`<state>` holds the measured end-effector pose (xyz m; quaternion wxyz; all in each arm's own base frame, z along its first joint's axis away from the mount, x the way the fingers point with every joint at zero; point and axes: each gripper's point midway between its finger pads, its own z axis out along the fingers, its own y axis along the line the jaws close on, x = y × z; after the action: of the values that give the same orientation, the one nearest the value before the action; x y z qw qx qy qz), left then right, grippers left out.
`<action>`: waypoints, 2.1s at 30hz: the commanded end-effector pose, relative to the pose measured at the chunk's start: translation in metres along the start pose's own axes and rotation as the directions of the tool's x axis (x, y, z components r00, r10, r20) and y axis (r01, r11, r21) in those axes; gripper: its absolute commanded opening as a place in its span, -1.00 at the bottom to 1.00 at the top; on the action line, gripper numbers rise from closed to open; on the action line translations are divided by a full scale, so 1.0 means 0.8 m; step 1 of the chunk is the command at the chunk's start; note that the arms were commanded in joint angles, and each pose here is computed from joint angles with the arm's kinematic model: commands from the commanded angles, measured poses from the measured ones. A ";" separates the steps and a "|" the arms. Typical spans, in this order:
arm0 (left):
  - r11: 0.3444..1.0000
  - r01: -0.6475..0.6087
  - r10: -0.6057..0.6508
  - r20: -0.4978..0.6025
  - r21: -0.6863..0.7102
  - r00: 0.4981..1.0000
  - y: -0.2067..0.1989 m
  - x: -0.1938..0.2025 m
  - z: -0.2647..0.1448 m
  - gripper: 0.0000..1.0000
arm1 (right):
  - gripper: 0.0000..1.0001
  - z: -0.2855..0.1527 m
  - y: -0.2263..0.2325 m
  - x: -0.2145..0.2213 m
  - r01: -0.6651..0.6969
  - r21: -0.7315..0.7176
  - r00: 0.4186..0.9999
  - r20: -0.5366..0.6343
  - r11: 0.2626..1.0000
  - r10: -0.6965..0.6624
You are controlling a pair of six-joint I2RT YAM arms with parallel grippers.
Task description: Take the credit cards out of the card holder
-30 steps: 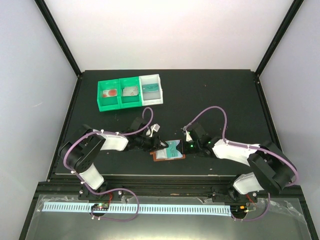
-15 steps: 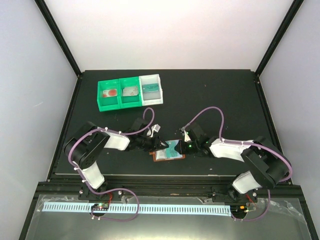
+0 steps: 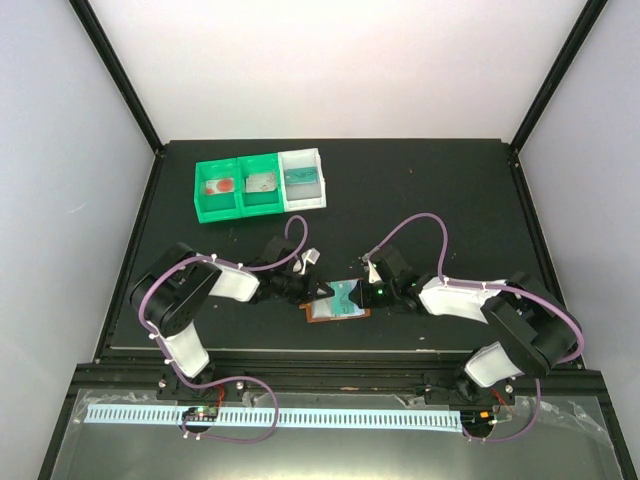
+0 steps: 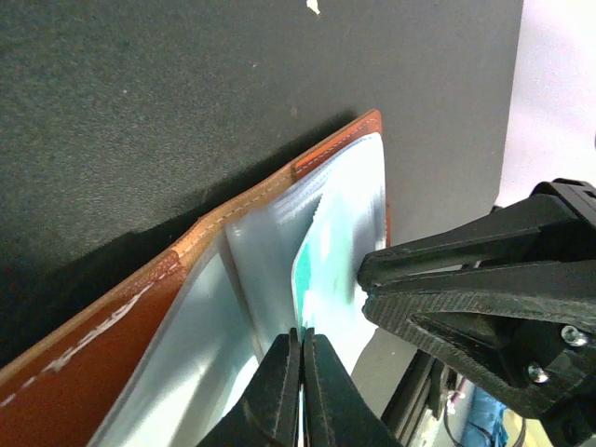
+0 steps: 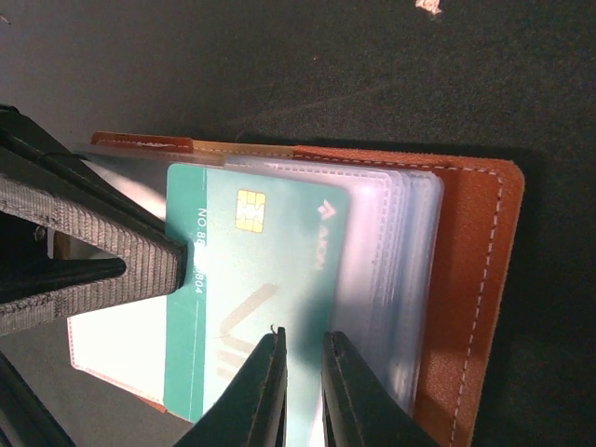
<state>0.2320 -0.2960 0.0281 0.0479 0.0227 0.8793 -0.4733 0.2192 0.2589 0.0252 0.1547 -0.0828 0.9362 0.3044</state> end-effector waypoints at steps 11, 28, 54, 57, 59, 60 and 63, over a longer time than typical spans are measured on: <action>1.000 -0.009 0.009 0.022 0.018 1.000 0.002 -0.001 -0.013 -0.97 | -0.76 0.003 -0.021 0.007 -0.024 0.059 1.000 -0.002 0.998 0.024; 1.000 -0.016 0.018 0.084 -0.024 0.996 0.006 -0.003 -0.044 -0.97 | -0.76 -0.003 -0.017 0.001 -0.026 0.057 0.999 0.021 0.998 0.025; 0.985 -0.156 0.123 0.327 0.076 0.937 -0.092 -0.028 -0.129 -0.97 | -0.22 -0.069 0.095 -0.042 0.014 -0.350 0.984 0.172 0.937 0.049; 0.980 -0.154 0.102 0.341 0.128 0.935 -0.108 -0.026 -0.138 -0.97 | 0.01 -0.084 0.117 -0.044 -0.008 -0.456 0.981 0.170 0.890 0.096; 0.973 -0.158 0.090 0.354 0.168 0.931 -0.119 -0.025 -0.144 -0.97 | 0.09 -0.096 0.131 -0.045 -0.031 -0.534 0.977 0.164 0.845 0.139; 0.968 -0.165 0.088 0.362 0.187 0.928 -0.126 -0.024 -0.149 -0.97 | 0.10 -0.100 0.137 -0.046 -0.050 -0.568 0.975 0.151 0.821 0.164; 0.957 -0.184 0.088 0.379 0.226 0.921 -0.142 -0.024 -0.159 -0.97 | 0.08 -0.111 0.153 -0.051 -0.042 -0.630 0.974 0.148 0.776 0.173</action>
<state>0.2330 -0.2508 0.1621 0.2221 0.0025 0.8149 -0.5353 0.2078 0.2950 0.1329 0.1956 -0.0455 0.8223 0.5325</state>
